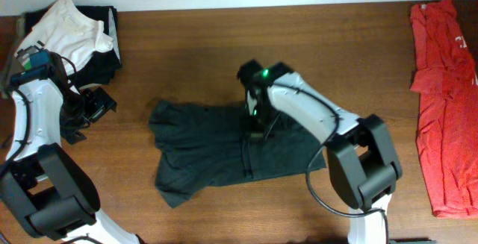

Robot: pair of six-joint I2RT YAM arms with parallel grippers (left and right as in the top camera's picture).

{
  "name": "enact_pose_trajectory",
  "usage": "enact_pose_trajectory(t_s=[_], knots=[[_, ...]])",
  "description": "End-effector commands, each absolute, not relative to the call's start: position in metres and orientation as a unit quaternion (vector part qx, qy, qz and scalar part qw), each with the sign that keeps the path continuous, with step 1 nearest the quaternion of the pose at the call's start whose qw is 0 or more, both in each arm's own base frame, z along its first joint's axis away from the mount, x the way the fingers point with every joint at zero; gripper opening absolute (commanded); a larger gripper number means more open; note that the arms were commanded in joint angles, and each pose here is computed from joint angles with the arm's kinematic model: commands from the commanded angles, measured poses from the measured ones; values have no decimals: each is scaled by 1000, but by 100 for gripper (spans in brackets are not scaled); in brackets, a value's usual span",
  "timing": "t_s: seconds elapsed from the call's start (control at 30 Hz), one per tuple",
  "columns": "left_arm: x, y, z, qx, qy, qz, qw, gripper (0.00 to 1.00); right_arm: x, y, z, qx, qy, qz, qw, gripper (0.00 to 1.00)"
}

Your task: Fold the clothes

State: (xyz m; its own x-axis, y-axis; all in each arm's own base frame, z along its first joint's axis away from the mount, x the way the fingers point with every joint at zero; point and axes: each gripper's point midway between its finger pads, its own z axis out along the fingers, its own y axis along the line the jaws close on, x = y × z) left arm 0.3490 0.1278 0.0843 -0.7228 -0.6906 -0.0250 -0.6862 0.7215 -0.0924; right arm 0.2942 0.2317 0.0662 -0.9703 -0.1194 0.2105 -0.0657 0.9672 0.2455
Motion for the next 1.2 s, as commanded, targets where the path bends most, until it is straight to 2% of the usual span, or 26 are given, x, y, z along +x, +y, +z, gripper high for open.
enact_pose_trajectory(t_s=[0.0,0.03,0.1,0.2,0.5,0.67,0.8,1.17], knots=[[349,126,81,-366,929,-43,23,99,372,160,140,-2,-999,-7,-37,93],[347,121,81,-364,930,-51,16,99,390,134,160,-27,-997,18,-70,99],[348,102,82,-346,934,-93,4,99,419,83,187,-87,-988,38,-118,99],[349,63,80,-278,944,-176,-6,99,434,14,197,-165,-975,58,-139,99],[318,-13,27,-194,947,-249,-54,99,410,-144,193,-343,-928,75,-121,99],[296,-31,14,-175,940,-283,-77,99,394,-184,193,-388,-910,81,-117,99],[279,-36,3,-179,937,-285,-95,99,390,-191,193,-397,-907,82,-117,99],[276,-72,-10,-133,941,-300,-87,94,391,-191,193,-396,-907,82,-117,99]])
